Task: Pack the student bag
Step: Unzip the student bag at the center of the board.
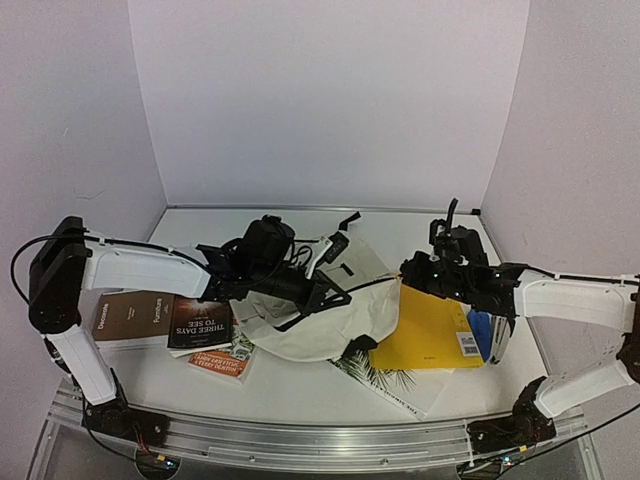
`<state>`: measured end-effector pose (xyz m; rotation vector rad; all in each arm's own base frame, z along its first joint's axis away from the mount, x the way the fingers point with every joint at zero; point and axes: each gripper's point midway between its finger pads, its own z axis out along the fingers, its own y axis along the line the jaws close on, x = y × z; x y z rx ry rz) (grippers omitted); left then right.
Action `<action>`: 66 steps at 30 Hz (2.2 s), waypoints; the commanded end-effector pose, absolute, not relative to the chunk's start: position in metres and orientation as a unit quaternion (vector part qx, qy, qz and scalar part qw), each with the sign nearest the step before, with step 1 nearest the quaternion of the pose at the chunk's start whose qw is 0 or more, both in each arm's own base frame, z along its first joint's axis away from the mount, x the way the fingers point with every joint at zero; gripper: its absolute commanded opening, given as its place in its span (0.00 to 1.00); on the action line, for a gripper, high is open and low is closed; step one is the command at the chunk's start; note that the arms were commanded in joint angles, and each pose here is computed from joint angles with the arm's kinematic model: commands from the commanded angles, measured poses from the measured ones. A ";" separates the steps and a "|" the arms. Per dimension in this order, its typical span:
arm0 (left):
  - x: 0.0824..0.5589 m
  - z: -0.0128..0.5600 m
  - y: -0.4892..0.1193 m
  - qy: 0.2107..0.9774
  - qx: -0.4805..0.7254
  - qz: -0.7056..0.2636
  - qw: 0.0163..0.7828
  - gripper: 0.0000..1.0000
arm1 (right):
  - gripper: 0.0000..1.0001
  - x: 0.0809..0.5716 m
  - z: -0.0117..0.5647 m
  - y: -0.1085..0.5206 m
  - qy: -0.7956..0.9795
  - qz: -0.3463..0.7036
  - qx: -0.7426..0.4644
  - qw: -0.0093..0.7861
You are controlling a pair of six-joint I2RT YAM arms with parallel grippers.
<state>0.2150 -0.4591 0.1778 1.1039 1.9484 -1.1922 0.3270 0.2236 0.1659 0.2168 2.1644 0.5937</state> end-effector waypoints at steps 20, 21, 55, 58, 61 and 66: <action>0.195 0.196 -0.418 0.763 0.379 -0.439 0.285 0.38 | 0.00 0.333 0.183 0.265 0.854 0.334 -0.017 0.399; 0.198 0.202 -0.424 0.758 0.378 -0.447 0.288 0.41 | 0.00 0.331 0.183 0.265 0.853 0.335 -0.017 0.399; 0.222 0.204 -0.492 0.712 0.391 -0.497 0.305 0.00 | 0.00 0.332 0.162 0.220 0.860 0.272 0.089 0.423; 0.214 0.209 -0.481 0.706 0.397 -0.492 0.319 0.00 | 0.00 0.335 0.153 0.216 0.864 0.261 0.107 0.418; 0.204 0.207 -0.473 0.704 0.407 -0.488 0.317 0.00 | 0.00 0.340 0.147 0.219 0.867 0.256 0.111 0.412; 0.193 0.199 -0.460 0.712 0.414 -0.469 0.318 0.00 | 0.00 0.349 0.143 0.219 0.869 0.244 0.124 0.413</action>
